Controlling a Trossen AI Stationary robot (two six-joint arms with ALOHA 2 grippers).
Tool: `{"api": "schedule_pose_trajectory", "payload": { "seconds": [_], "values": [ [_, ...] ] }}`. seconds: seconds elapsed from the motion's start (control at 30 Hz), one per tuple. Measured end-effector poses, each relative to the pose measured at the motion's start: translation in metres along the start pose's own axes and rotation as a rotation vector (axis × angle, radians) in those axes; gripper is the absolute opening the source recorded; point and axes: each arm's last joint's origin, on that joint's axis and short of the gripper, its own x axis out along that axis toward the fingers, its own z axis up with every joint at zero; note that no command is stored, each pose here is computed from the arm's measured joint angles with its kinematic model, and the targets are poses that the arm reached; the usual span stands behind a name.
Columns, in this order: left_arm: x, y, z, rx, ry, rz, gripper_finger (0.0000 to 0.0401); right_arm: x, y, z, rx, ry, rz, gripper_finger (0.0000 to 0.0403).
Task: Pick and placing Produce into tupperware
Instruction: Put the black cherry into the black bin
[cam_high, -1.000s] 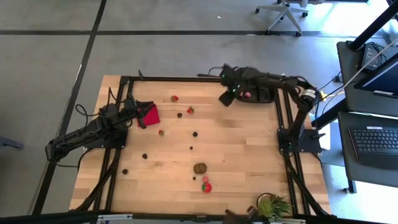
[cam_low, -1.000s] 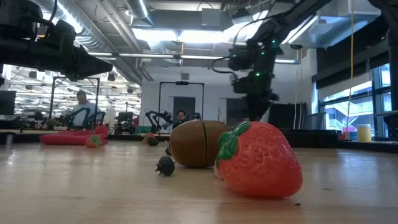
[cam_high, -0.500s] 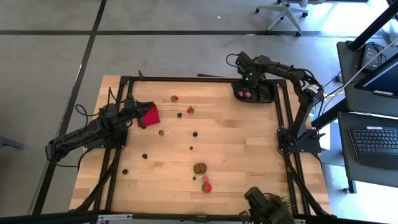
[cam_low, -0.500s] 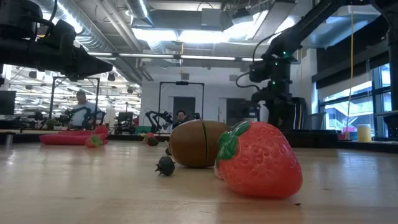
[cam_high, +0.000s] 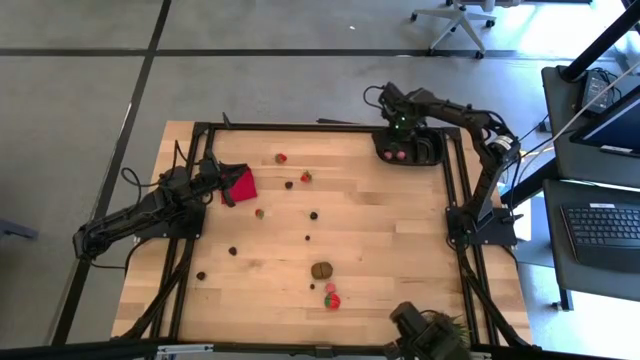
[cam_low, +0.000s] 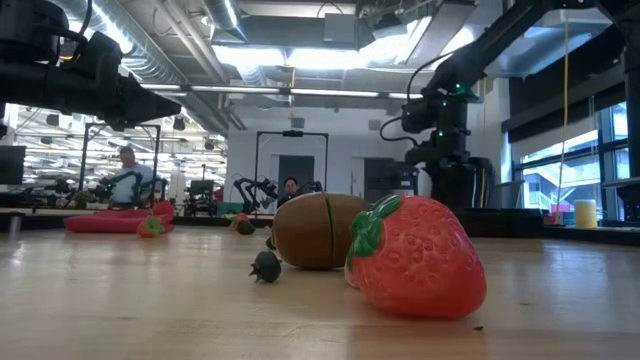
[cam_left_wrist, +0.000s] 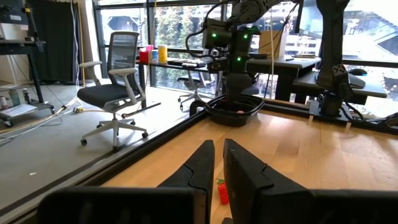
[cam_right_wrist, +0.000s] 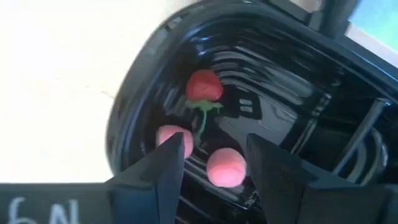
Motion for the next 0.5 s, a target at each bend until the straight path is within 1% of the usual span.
{"api": "schedule_pose_trajectory", "payload": {
  "seconds": [0.13, 0.5],
  "values": [
    [0.0, 0.0, 0.0, 0.0, 0.0, 0.0, 0.0035, -0.0001, 0.0043, -0.001, -0.053, 0.0, 0.002, 0.019],
    [0.0, 0.0, 0.0001, 0.0, 0.0, 0.0, 0.0061, -0.0003, 0.0064, -0.0024, -0.056, 0.01, 0.001, 0.0254]
  ]
}}
